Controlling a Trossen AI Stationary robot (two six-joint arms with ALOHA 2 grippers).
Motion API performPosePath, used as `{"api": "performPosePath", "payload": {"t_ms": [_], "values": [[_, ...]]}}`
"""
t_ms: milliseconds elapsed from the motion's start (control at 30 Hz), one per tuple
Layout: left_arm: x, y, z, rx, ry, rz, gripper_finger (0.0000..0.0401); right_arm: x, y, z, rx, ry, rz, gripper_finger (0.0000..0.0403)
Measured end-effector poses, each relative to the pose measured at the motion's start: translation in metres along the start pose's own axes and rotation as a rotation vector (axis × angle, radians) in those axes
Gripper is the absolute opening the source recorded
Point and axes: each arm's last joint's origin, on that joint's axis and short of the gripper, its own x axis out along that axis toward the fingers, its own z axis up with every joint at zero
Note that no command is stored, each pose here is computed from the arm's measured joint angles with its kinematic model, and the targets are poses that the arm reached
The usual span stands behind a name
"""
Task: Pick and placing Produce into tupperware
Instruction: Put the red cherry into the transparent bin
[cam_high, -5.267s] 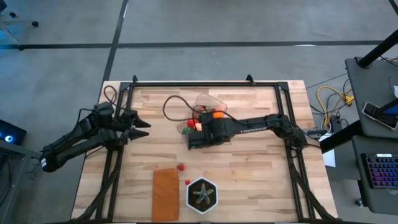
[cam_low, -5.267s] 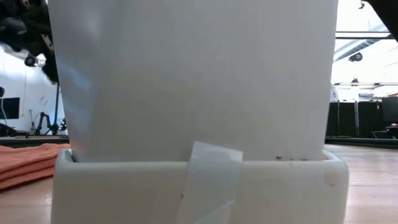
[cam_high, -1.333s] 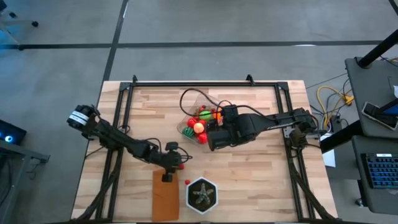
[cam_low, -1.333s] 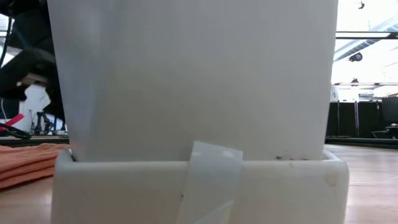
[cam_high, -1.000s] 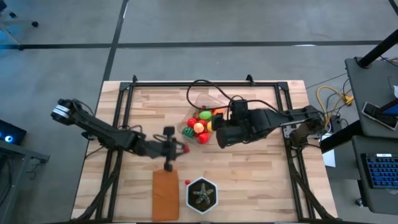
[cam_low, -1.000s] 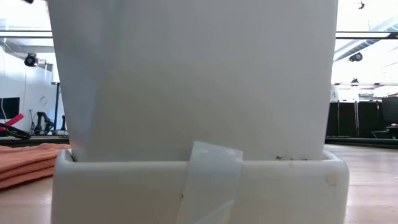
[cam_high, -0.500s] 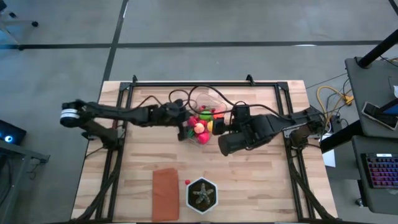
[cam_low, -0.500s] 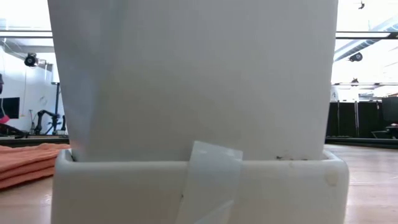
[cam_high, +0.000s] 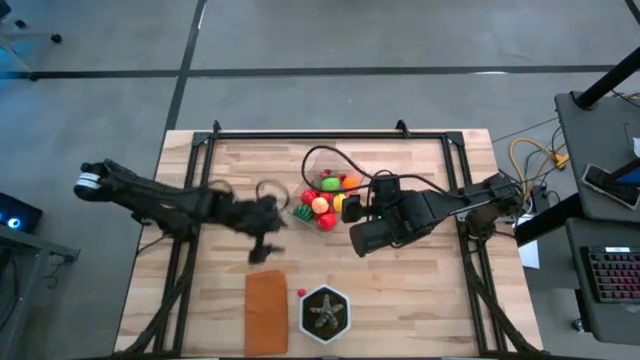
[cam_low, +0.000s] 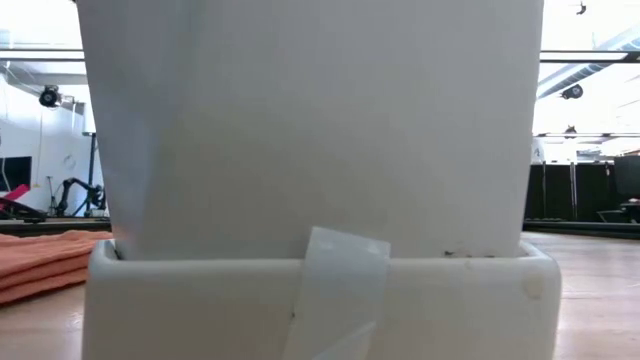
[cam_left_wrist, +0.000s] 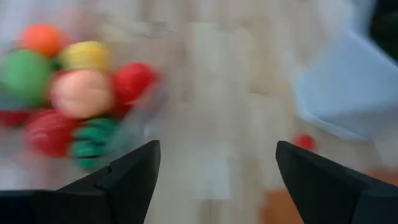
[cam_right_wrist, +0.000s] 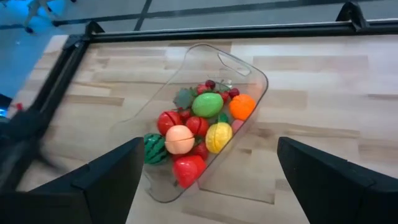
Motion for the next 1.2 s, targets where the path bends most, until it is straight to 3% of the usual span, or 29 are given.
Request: {"api": "performPosePath", "payload": {"t_ms": [67,200,267,500,633,967,1200], "values": [[-0.003,-0.019,-0.008,0.093,-0.020,-0.054,0.0303,0.003,-0.001,-0.003,-0.010,-0.001,-0.012,0.0359],[0.007,-0.045,-0.030,0.439,-0.082,-0.073,0.0303,0.009,-0.003,-0.008,-0.023,-0.005,-0.035,0.0359],[0.020,-0.050,-0.042,0.511,-0.082,-0.084,0.0303,0.011,-0.004,-0.011,-0.021,-0.006,-0.045,0.0359],[0.067,-0.057,-0.058,0.346,-0.011,-0.137,0.0303,0.016,-0.006,-0.018,-0.033,0.062,-0.079,0.0359],[0.082,-0.072,-0.051,0.359,-0.034,-0.216,0.0303,0.016,-0.007,-0.019,-0.032,0.073,-0.084,0.0359],[0.105,-0.096,-0.050,0.393,-0.013,-0.257,0.0303,0.016,-0.007,-0.019,-0.036,0.089,-0.087,0.0359],[0.121,-0.097,-0.059,0.296,0.018,-0.206,0.0303,0.016,-0.007,-0.019,-0.039,0.089,-0.088,0.0359]]}}
